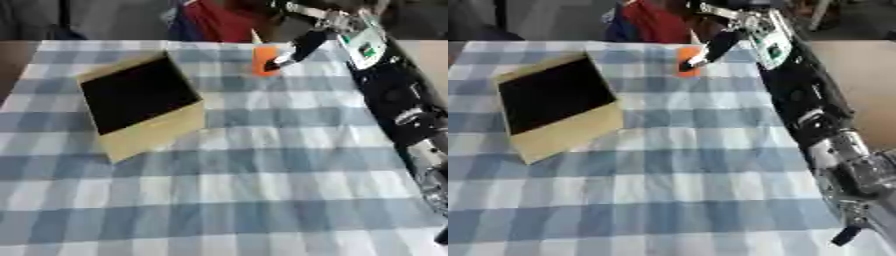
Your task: Pick up objects on the table and place them in the box.
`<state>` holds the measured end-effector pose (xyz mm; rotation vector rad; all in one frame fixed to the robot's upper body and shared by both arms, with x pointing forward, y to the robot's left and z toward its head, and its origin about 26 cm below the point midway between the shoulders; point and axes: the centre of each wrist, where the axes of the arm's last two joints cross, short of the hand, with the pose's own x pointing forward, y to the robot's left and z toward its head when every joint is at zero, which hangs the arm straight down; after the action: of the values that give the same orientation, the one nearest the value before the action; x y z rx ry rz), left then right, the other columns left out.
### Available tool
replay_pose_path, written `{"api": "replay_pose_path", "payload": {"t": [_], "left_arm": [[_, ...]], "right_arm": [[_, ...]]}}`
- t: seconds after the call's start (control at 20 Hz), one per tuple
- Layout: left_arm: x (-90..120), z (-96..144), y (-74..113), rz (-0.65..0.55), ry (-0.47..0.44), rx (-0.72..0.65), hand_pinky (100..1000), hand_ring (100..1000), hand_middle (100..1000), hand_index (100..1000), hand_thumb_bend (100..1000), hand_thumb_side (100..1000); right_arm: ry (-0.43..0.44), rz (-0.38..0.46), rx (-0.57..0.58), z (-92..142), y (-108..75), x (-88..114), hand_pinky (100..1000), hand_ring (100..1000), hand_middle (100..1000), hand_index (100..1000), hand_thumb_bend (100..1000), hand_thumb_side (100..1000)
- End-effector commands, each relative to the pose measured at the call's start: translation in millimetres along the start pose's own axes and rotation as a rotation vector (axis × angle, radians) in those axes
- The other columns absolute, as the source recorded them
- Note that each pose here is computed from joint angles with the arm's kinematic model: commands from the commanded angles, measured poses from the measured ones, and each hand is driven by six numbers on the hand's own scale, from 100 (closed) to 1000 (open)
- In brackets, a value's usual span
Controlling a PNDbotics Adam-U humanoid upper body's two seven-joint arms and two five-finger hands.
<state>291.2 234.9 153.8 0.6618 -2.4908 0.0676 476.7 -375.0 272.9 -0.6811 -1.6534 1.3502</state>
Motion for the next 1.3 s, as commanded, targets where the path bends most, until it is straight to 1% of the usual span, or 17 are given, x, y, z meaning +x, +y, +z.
{"api": "replay_pose_path", "payload": {"t": [0.05, 0.4, 0.8, 1.0, 1.3], "left_arm": [[5.8, -7.2, 1.2, 0.011, -0.04, -0.008, 705, 665, 609, 787, 100, 546], [6.8, -8.0, -0.6, 0.019, -0.046, -0.011, 704, 661, 605, 786, 100, 549], [7.3, -8.5, -1.5, 0.022, -0.05, -0.008, 703, 659, 603, 785, 100, 551], [7.6, -8.6, -2.0, 0.024, -0.05, -0.009, 703, 659, 602, 784, 100, 551], [7.8, -9.0, -2.3, 0.024, -0.05, -0.008, 704, 659, 602, 784, 100, 552]], "right_arm": [[0.05, 0.029, -0.033, 5.7, -17.4, -3.6, 824, 889, 967, 1000, 701, 316], [0.122, 0.025, -0.025, 4.8, -8.7, -11.4, 823, 893, 966, 1000, 695, 311], [0.17, 0.019, -0.007, 2.6, 0.1, -16.3, 824, 897, 965, 1000, 692, 305], [0.192, 0.036, -0.002, 2.5, 1.5, -17.4, 825, 899, 965, 1000, 690, 306], [0.248, 0.105, -0.036, 6.2, -0.7, -20.7, 824, 903, 959, 1000, 681, 308]]}}
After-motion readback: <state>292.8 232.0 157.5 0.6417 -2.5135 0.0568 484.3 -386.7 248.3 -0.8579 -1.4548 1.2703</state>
